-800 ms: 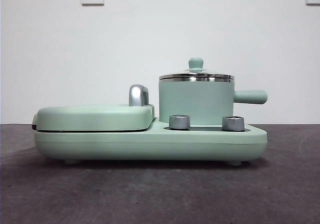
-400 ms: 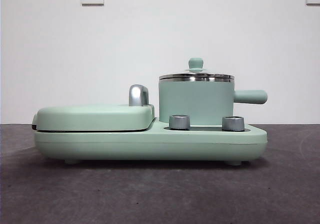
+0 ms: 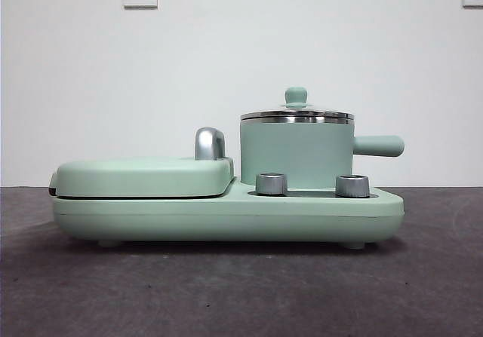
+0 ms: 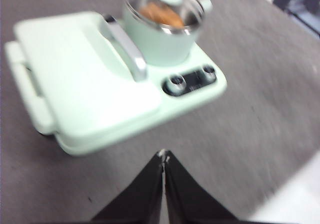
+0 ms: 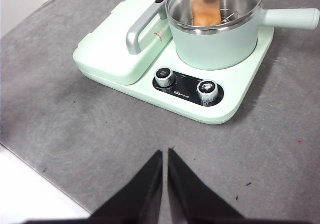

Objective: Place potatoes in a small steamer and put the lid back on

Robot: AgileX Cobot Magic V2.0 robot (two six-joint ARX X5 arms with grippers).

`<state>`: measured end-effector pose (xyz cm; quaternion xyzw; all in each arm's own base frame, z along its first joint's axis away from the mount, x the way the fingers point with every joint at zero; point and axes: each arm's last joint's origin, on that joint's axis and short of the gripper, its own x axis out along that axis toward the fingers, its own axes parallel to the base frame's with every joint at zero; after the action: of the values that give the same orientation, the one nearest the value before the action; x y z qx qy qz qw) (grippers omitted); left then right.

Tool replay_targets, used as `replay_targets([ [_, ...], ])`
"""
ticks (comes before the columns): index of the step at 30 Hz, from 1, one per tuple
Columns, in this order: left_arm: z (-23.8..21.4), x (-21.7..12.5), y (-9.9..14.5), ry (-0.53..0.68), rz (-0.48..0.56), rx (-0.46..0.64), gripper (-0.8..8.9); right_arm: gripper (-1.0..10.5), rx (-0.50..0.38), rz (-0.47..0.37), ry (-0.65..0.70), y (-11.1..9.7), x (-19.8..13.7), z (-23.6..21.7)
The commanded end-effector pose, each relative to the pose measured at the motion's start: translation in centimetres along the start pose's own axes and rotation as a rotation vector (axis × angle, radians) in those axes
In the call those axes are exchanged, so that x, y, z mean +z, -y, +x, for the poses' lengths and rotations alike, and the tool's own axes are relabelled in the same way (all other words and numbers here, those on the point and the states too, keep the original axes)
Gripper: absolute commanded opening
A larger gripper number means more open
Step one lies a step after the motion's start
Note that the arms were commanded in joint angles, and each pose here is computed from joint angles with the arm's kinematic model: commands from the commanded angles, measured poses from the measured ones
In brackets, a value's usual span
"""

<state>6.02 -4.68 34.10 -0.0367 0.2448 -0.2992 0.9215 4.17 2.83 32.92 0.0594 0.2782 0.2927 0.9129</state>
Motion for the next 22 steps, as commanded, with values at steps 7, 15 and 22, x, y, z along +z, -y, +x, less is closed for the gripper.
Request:
replay_targets([
  [7,3.6,-5.7,-5.1,0.335,-0.06,0.32,0.05,0.1,0.008,-0.017,0.012,-0.1,0.2,-0.1],
  [15,6.6,-12.4,-7.7,0.361,0.034,0.444,0.05,0.1,0.007,-0.017,0.012,-0.1,0.2,-0.1],
  [22,7.6,-14.3,-8.3,0.31,0.071,0.454,0.06,0.1,0.008,-0.017,0.012,-0.1,0.2,-0.1],
])
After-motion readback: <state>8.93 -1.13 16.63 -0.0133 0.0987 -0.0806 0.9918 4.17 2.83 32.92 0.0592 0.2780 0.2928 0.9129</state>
